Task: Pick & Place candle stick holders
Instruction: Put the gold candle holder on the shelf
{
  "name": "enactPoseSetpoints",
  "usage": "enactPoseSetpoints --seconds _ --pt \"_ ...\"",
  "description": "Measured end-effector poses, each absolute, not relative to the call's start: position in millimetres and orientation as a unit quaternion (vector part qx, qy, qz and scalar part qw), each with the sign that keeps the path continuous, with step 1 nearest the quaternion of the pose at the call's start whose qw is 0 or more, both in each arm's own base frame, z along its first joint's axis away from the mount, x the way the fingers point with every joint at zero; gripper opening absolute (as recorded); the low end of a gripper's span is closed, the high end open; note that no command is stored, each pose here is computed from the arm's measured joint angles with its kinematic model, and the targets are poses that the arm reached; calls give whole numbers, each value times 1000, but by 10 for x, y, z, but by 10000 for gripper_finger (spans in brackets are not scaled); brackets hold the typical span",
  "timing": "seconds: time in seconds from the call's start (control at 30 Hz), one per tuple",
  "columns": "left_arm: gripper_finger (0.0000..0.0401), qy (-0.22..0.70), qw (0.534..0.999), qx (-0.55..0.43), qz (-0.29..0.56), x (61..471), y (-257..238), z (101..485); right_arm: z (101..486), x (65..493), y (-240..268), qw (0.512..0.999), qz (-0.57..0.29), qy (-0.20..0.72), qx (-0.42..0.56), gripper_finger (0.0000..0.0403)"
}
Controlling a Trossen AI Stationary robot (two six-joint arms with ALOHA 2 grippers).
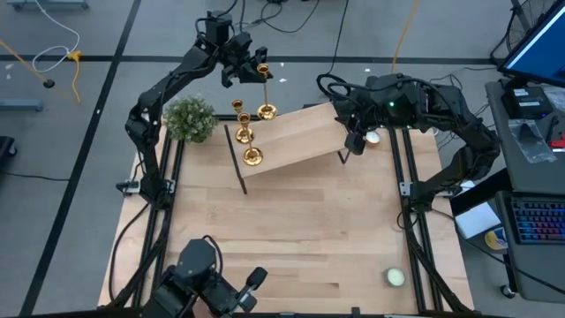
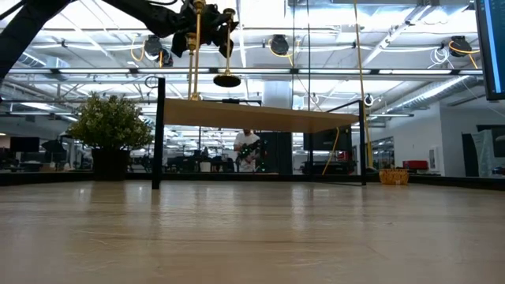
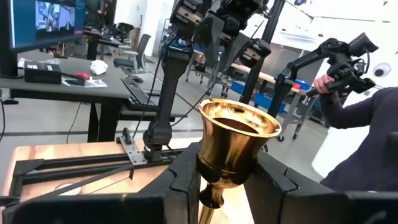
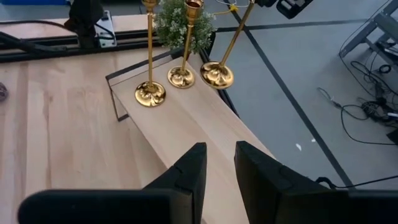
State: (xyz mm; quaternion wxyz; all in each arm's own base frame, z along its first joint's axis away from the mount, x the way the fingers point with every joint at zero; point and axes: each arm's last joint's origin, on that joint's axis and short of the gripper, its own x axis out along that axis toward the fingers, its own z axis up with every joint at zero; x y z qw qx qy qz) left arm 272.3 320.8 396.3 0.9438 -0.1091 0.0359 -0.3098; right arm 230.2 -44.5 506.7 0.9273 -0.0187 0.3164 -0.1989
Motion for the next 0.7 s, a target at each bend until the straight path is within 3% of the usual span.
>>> enactPoseSetpoints --seconds 0.7 --pt "94 42 936 -118 -328 2786 3021 3732 5018 2389 -459 924 -198 327 -19 77"
